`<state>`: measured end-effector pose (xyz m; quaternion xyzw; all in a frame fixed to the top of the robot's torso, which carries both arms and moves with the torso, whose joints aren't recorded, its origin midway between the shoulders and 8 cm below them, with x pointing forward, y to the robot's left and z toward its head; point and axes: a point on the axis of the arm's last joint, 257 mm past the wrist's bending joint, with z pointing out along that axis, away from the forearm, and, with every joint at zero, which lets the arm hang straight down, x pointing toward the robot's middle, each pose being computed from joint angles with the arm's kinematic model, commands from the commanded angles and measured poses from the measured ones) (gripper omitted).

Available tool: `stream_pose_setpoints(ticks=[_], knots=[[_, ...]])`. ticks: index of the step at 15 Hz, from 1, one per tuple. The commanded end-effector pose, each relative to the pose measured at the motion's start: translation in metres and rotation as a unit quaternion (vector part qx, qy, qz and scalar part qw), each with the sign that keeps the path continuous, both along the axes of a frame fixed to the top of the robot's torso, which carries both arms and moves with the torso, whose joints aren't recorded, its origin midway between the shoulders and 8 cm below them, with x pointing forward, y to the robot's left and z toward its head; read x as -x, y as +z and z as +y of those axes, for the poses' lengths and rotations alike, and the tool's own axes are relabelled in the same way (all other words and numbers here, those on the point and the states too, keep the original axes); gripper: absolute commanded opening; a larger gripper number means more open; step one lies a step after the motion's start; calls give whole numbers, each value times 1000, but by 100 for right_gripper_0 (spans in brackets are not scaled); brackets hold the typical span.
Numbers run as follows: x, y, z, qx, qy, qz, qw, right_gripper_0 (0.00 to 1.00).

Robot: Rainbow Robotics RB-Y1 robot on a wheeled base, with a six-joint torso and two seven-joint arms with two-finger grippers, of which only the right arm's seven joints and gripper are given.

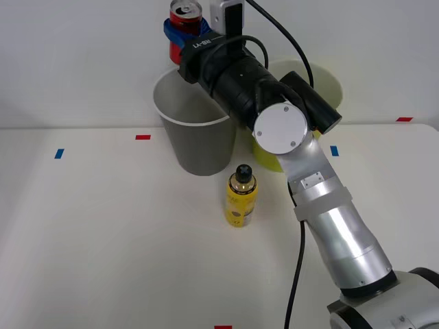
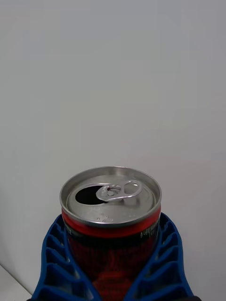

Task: Put cans in the gray bin, plastic bottles in the light green bin

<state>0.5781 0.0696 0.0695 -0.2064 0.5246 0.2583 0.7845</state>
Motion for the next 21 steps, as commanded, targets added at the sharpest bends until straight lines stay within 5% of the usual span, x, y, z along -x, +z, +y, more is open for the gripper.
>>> stream_pose_setpoints(ticks=[1,5,6,7,10,12,21], knots=[[-3,0,3,38,23,8,999,0],[-8,-3,2,66,7,1,998,0],[-8,-3,1,69,5,-1,998,6],[-8,-3,1,69,5,0,998,24],[-9,-5,0,70,4,1,998,53],[-8,-7,1,70,4,2,998,61],[-7,-11,-5,50,15,15,999,66]])
